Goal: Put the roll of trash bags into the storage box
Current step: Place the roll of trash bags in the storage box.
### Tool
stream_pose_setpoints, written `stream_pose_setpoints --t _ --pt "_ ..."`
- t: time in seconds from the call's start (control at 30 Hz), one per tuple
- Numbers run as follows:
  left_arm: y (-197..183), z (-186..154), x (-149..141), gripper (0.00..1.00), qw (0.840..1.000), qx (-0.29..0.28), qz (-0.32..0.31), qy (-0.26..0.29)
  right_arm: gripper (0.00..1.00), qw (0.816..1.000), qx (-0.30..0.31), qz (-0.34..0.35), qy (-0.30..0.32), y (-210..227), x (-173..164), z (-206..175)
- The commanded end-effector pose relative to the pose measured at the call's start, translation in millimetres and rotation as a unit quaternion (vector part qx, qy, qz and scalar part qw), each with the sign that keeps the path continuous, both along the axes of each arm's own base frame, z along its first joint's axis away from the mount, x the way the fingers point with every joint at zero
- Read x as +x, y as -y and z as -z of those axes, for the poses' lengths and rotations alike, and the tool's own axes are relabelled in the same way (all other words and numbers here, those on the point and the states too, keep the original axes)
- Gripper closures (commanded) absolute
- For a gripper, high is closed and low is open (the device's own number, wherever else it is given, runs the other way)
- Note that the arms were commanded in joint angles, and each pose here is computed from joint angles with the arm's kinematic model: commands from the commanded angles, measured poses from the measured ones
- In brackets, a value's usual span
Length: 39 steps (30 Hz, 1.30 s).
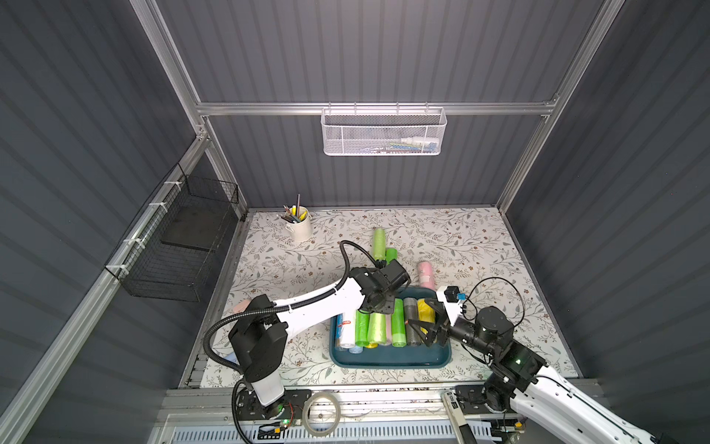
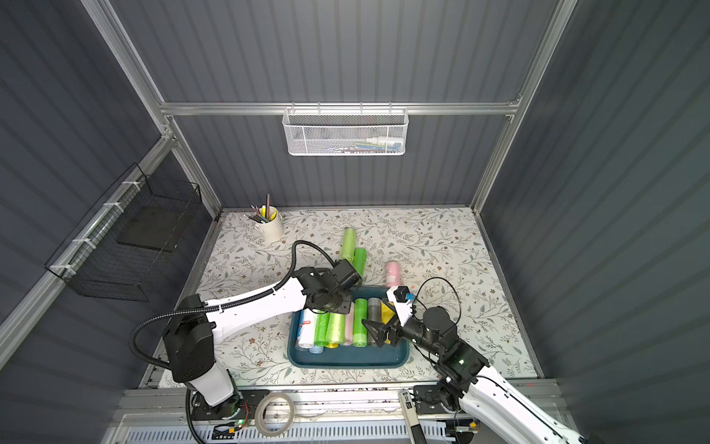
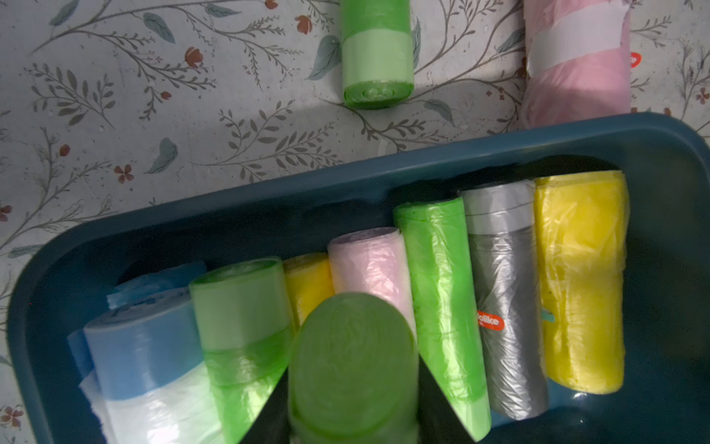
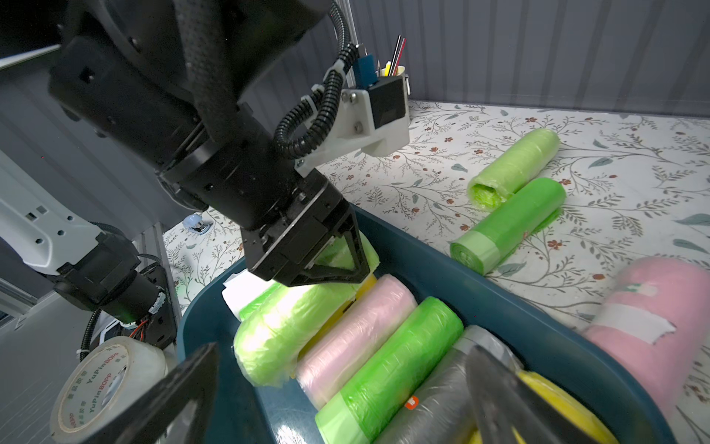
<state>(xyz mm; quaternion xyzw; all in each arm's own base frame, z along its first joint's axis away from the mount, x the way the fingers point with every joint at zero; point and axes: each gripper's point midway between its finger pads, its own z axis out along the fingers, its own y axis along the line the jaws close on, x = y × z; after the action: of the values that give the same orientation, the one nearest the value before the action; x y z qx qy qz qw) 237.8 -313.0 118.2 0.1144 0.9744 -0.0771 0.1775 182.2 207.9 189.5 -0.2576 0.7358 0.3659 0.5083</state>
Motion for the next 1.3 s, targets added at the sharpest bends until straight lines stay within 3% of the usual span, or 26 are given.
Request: stream_pose_setpoints --t 0.0,1.27 --pt "-4 6 6 0.62 1.000 0.015 0.002 0.010 0.01 1.000 0.000 0.002 0.005 1 1 0" --pt "-11 36 9 0.58 0.999 0.036 -0.003 0.000 0.01 1.000 -0.002 0.001 0.003 0 2 1"
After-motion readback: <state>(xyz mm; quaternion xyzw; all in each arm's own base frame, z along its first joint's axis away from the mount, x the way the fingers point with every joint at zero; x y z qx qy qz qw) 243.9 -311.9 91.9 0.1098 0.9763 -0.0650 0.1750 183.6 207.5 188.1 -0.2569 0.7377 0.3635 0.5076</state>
